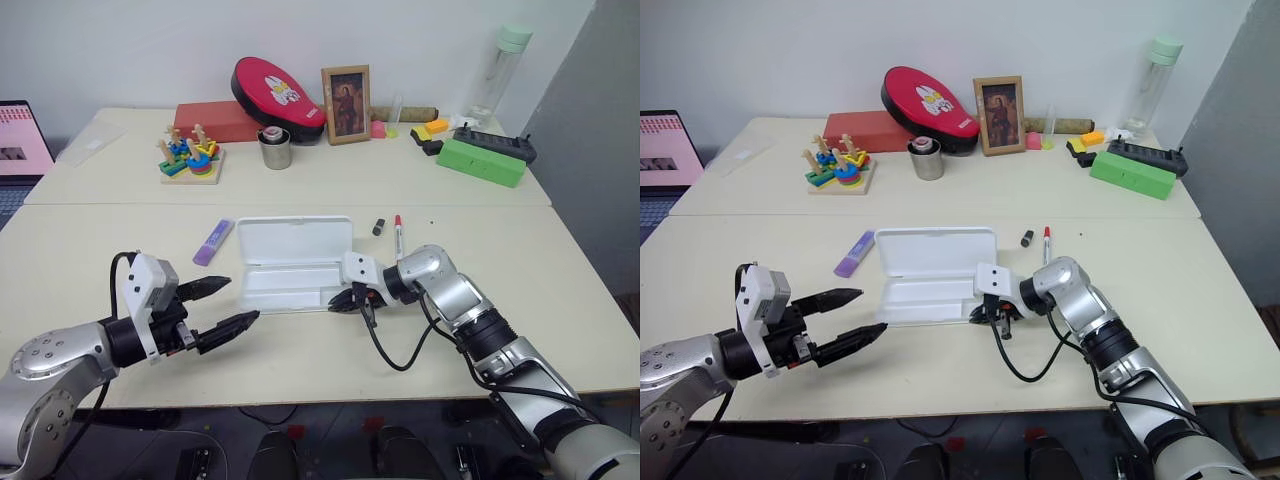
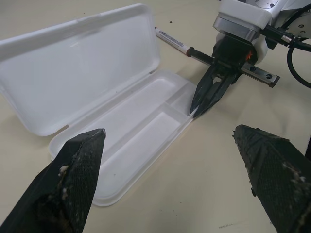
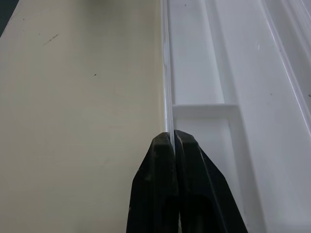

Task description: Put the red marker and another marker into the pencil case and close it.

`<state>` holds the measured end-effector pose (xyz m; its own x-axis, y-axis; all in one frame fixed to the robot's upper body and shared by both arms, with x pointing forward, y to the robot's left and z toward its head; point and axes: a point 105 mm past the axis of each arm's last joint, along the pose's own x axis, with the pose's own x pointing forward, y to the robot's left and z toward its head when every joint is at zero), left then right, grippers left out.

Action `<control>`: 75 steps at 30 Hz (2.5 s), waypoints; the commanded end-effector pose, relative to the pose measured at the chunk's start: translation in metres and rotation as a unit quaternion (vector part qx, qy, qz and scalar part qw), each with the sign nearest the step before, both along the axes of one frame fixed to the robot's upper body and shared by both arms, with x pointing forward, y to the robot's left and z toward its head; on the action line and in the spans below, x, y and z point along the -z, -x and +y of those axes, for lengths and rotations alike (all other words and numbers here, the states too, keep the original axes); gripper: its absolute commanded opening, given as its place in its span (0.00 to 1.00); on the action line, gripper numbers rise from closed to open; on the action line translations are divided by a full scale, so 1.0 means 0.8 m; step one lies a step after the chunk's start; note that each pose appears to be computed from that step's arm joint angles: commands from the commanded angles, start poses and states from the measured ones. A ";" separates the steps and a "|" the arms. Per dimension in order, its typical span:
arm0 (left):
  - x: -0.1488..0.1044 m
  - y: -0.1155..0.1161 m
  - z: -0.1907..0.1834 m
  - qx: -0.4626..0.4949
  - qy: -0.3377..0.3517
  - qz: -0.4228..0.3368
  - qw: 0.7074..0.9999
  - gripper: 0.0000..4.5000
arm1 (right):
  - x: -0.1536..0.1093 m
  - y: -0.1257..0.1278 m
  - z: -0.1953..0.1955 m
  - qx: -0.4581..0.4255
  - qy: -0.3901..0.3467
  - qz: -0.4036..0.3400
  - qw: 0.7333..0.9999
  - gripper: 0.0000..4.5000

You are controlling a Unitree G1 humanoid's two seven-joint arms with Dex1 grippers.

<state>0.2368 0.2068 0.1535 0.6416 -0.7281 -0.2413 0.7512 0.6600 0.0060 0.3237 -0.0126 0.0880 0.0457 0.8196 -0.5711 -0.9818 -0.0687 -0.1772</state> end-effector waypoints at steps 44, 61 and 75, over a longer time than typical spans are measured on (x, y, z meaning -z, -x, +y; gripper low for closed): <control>-0.037 -0.065 -0.096 0.120 0.062 -0.089 0.987 1.00 | -0.011 -0.094 -0.165 0.626 -0.094 0.006 0.774 0.61; -0.039 -0.066 -0.088 0.102 0.073 -0.092 0.988 1.00 | -0.067 -0.106 -0.188 0.615 -0.161 -0.073 0.769 0.06; 0.004 -0.009 0.022 -0.061 0.024 -0.023 0.998 1.00 | -0.147 -0.008 -0.014 0.084 -0.139 -0.156 0.974 0.06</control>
<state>0.2476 0.2171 0.1366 0.7060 -0.6798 -0.1985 0.6843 0.7270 -0.0562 0.3396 -0.0404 0.2120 0.4047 0.8920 -0.2012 -0.8668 0.3041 -0.3951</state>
